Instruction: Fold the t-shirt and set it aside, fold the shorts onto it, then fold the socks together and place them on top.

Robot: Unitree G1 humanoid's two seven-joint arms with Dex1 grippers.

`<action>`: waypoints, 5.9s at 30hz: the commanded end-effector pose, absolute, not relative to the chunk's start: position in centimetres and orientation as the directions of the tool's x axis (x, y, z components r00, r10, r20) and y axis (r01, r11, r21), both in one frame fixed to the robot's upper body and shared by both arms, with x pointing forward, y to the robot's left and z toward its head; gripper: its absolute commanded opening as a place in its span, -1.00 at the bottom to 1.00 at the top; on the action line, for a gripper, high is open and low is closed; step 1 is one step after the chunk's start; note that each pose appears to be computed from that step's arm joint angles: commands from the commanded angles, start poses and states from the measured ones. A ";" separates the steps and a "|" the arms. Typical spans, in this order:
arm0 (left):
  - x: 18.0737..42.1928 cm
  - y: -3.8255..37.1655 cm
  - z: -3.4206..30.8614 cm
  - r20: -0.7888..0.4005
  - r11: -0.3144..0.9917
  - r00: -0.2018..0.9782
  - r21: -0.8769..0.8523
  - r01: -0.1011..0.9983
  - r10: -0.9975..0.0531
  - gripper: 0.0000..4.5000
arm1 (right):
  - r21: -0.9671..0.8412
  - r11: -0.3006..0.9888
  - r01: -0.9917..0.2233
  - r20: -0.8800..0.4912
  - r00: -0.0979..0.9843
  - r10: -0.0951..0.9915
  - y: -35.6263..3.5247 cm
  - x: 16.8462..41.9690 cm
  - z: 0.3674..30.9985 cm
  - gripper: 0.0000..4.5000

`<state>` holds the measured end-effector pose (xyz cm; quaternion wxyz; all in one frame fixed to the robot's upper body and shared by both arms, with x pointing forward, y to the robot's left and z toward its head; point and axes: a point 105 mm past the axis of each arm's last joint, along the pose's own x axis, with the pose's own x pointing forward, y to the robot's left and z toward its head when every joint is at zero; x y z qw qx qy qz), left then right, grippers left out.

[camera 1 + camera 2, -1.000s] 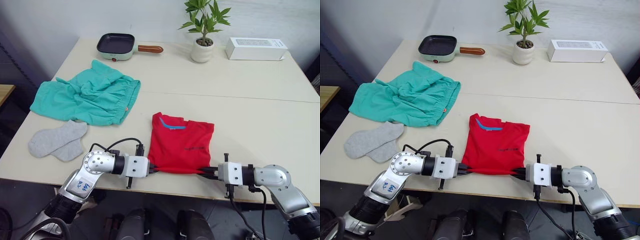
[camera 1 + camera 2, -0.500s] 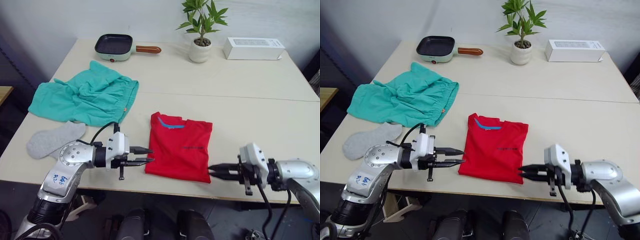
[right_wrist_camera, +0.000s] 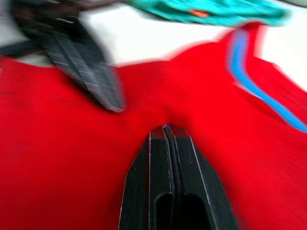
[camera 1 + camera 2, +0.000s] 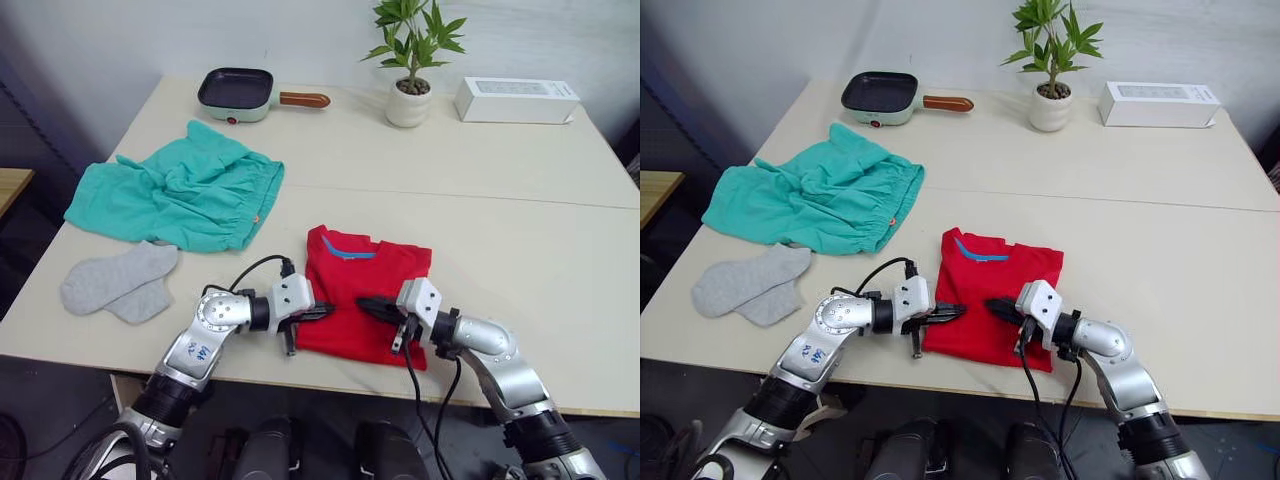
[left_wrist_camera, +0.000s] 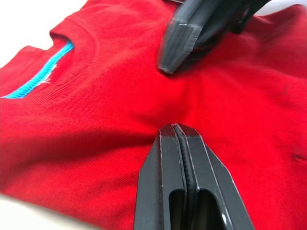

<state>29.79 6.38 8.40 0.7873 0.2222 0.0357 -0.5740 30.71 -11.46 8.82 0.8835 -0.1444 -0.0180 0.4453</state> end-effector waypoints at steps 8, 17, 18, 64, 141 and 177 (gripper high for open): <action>29.5 7.6 6.2 -0.364 0.276 0.352 0.246 0.929 -0.862 -0.99 | -0.113 0.834 -0.541 -0.085 0.841 0.534 -16.9 35.5 9.0 -1.00; 30.9 7.3 11.9 -0.090 0.323 0.351 0.238 0.916 -0.932 -0.99 | -0.029 0.837 -0.546 0.156 0.825 0.544 -18.5 36.1 16.1 -1.00; 31.2 7.2 12.6 -0.060 0.336 0.358 0.229 0.914 -0.932 -0.99 | -0.049 0.811 -0.584 0.159 0.797 0.583 -17.9 35.7 16.5 -1.00; 31.1 10.0 10.6 -0.156 0.229 0.263 0.202 0.952 -0.952 -1.00 | 0.256 0.712 -0.653 -0.191 0.688 0.700 -23.5 32.5 15.2 -0.59; 26.0 13.7 16.8 -0.105 0.190 0.215 0.206 0.960 -0.971 0.98 | 0.180 0.981 0.067 -0.560 0.827 0.046 -44.2 28.8 11.5 -1.00; 14.7 39.1 11.6 -0.173 0.977 0.984 0.199 0.070 -0.035 1.00 | -0.588 0.452 -0.671 -0.037 0.581 0.813 -20.6 25.3 13.6 0.99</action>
